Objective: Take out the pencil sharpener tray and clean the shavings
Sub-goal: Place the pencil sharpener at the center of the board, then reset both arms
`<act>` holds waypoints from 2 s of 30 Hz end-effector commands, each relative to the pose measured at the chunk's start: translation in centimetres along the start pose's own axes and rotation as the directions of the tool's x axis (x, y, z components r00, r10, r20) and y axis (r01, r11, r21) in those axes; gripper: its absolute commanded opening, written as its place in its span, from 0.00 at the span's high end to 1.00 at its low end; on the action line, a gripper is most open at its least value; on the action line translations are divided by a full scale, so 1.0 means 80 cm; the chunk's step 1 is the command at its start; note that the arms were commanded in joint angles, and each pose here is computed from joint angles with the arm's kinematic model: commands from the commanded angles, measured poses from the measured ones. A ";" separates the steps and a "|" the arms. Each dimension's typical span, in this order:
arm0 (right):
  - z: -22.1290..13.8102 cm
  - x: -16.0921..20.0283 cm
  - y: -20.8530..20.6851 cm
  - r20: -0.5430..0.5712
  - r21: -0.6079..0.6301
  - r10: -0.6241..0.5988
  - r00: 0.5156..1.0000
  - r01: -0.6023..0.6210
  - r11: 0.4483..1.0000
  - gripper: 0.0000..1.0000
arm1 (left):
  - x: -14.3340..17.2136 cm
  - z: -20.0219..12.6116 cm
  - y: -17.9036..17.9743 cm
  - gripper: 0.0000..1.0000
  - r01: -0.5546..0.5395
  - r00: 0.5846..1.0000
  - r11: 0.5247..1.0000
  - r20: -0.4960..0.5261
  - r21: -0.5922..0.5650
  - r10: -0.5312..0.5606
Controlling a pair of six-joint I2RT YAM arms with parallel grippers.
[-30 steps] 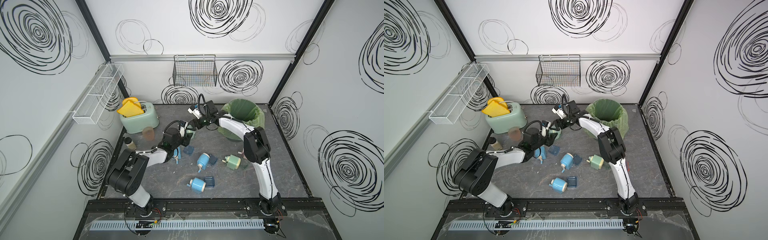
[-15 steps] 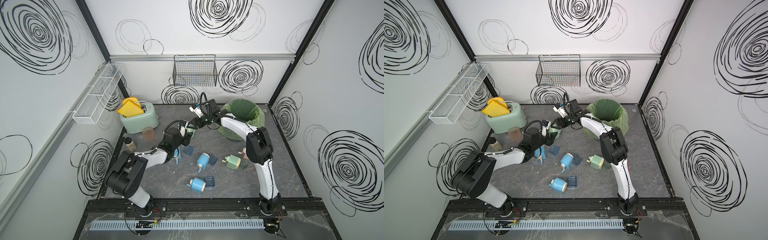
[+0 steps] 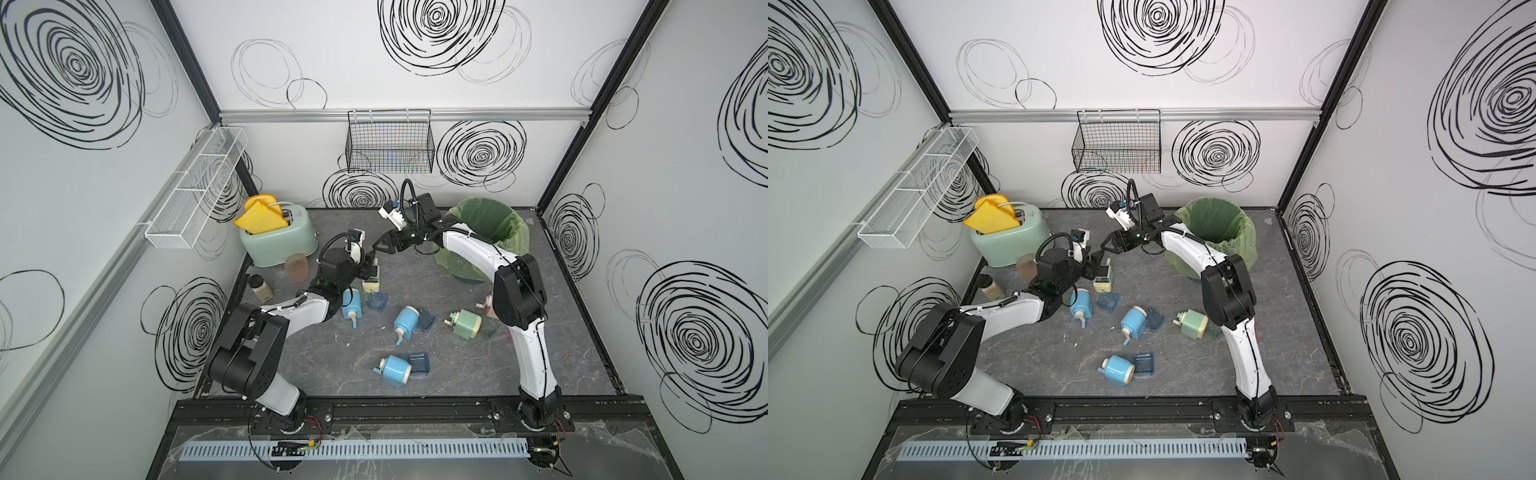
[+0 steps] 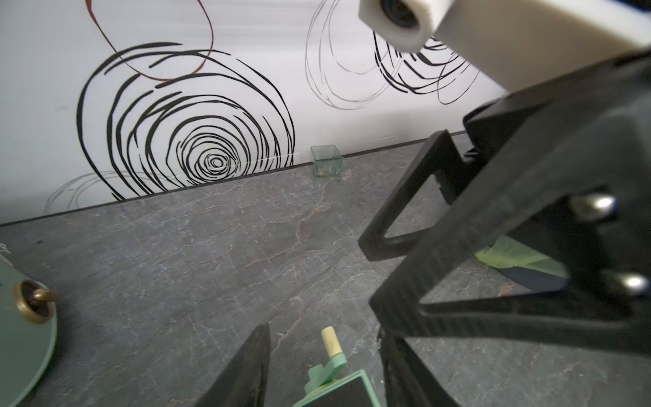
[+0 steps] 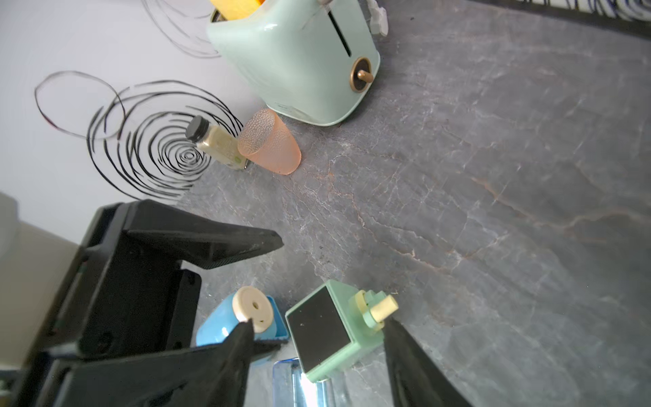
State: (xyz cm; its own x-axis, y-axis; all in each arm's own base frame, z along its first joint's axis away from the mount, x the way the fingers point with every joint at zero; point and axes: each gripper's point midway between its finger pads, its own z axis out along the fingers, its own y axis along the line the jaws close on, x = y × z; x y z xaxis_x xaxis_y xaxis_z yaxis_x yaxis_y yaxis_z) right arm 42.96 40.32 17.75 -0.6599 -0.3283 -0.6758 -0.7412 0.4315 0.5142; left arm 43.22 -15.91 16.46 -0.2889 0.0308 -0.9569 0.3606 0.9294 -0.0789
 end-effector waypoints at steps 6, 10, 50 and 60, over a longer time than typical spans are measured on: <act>-0.022 -0.004 -0.044 0.134 0.075 0.088 0.987 -0.098 0.992 0.02 | -0.063 0.004 0.033 0.10 0.125 0.991 0.992 0.048 -0.034 -0.123; -0.030 -0.013 -0.057 0.162 0.137 0.070 0.984 -0.093 0.986 0.02 | -0.075 0.006 0.041 0.02 0.160 0.987 0.985 0.007 -0.068 -0.160; -0.359 0.187 -0.001 0.531 0.779 -0.339 0.776 -0.291 0.555 0.01 | 0.016 -0.134 0.145 0.03 0.051 0.999 0.870 0.042 -0.490 -0.035; -0.494 0.312 -0.128 0.721 0.688 -0.295 0.626 -0.694 0.209 0.02 | 0.047 -0.117 0.155 0.03 0.057 0.996 0.857 0.092 -0.512 -0.011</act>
State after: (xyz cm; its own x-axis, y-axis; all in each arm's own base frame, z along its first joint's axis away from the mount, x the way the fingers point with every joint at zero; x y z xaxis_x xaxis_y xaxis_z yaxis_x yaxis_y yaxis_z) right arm 28.66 -4.26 15.53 -0.2099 0.1989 -0.9573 0.3643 0.9245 0.1122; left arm 36.86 -1.41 11.19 -0.3421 -0.0066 -0.9396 -0.1187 0.9923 0.0362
